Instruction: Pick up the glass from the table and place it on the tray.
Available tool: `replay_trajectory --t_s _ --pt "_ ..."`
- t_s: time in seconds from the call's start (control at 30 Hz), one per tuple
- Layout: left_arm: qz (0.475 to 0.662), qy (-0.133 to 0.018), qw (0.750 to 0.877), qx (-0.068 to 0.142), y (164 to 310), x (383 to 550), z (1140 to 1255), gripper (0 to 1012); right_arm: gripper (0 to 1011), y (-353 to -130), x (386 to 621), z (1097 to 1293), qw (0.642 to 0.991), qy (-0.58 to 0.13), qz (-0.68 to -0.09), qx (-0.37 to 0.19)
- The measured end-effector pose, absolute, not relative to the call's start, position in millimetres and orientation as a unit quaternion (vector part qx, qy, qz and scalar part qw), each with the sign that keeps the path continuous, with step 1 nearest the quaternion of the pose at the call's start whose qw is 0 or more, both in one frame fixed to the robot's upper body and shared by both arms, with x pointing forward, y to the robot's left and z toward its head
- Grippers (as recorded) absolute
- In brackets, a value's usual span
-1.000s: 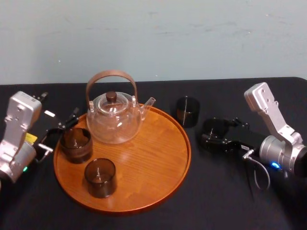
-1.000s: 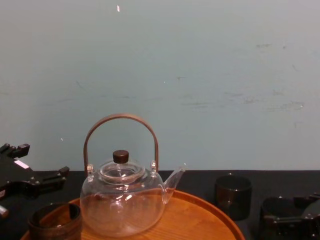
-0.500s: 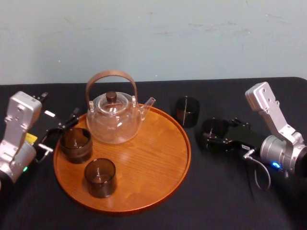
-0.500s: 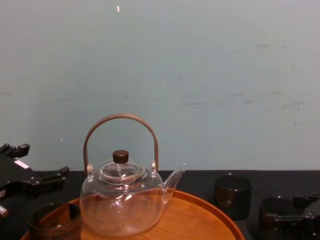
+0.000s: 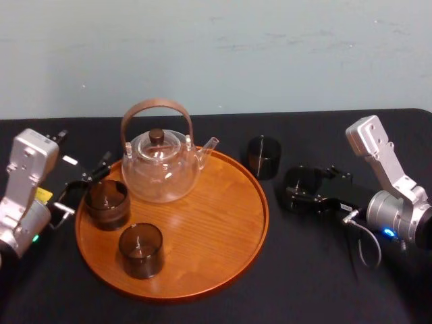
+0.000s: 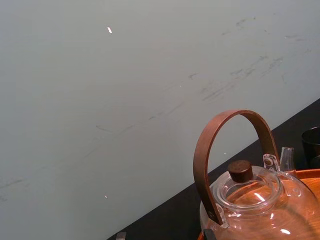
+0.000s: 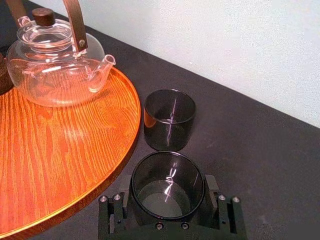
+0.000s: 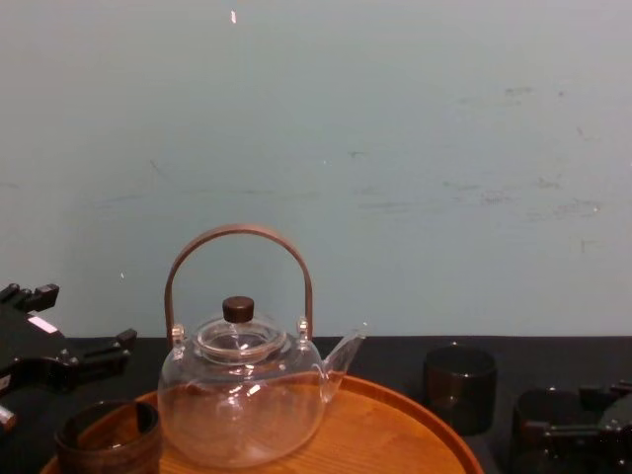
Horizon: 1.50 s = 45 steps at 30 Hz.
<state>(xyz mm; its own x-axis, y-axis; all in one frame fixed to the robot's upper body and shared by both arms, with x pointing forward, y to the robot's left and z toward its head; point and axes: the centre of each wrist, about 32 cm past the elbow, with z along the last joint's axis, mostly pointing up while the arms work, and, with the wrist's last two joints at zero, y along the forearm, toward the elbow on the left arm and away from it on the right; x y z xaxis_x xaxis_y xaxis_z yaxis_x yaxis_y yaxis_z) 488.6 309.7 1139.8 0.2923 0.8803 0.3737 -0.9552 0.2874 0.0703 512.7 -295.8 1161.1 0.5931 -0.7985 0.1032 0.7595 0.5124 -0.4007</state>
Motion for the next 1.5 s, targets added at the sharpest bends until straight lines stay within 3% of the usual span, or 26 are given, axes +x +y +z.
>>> replay_trajectory --t_s 0.33,0.8,1.23,1.5 --pt "0.58 -0.132 0.791 0.142 309.7 488.6 1139.8 1001 898 -301 507 1164.0 0.875 0.032 -0.444 -0.19" --pt "0.58 -0.132 0.791 0.142 309.7 488.6 1139.8 1001 898 -308 484 1189.6 0.902 -0.01 -0.399 -0.162" --pt "0.58 -0.132 0.791 0.142 309.7 488.6 1139.8 1001 898 -291 475 1197.0 0.924 -0.031 -0.347 -0.159" --pt "0.58 -0.132 0.791 0.142 309.7 488.6 1139.8 1001 896 -269 477 1196.0 0.936 -0.038 -0.31 -0.162"
